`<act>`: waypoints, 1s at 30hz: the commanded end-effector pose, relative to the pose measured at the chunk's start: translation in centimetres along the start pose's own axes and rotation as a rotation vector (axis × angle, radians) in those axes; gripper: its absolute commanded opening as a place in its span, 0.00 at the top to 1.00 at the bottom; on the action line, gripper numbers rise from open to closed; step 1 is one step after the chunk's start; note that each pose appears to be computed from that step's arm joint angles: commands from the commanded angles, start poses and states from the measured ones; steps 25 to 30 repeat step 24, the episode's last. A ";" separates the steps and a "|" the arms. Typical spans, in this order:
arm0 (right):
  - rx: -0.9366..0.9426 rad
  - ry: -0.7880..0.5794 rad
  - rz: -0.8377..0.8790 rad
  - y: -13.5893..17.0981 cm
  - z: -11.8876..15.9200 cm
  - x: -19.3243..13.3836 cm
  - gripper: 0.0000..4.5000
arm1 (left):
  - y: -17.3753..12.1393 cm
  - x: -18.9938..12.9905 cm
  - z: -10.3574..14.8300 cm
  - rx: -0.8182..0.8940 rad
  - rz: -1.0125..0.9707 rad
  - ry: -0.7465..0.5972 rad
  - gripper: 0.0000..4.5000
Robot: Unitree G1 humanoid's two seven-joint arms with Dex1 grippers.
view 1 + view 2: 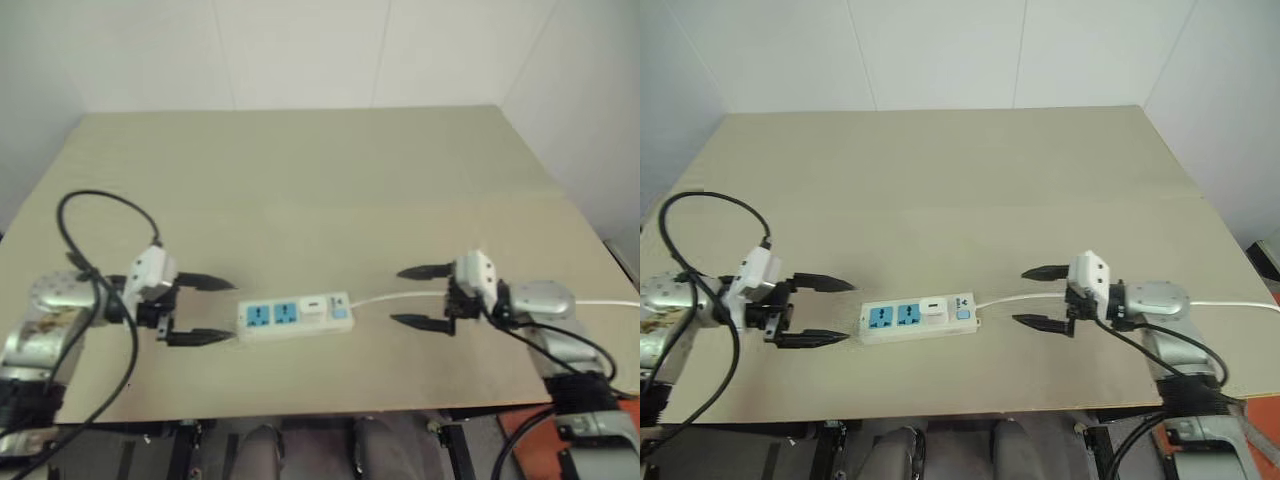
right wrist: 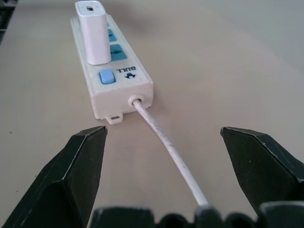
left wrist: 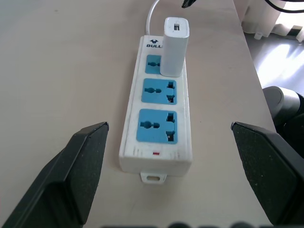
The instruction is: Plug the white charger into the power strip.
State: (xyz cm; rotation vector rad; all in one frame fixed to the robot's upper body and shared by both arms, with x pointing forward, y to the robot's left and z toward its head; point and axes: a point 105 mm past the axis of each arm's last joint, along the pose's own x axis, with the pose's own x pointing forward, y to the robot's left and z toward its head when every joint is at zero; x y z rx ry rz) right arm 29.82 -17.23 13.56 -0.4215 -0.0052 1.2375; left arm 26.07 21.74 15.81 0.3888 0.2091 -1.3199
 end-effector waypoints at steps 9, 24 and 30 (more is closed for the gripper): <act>-0.011 0.031 -0.105 -0.4 1.2 -3.9 0.00 | -1.3 -3.4 0.9 0.009 0.049 0.035 0.00; -0.002 0.041 -0.130 -0.6 1.1 -4.2 0.00 | -1.3 -2.9 0.9 0.015 0.045 0.020 0.00; -0.002 0.041 -0.130 -0.6 1.1 -4.2 0.00 | -1.3 -2.9 0.9 0.015 0.045 0.020 0.00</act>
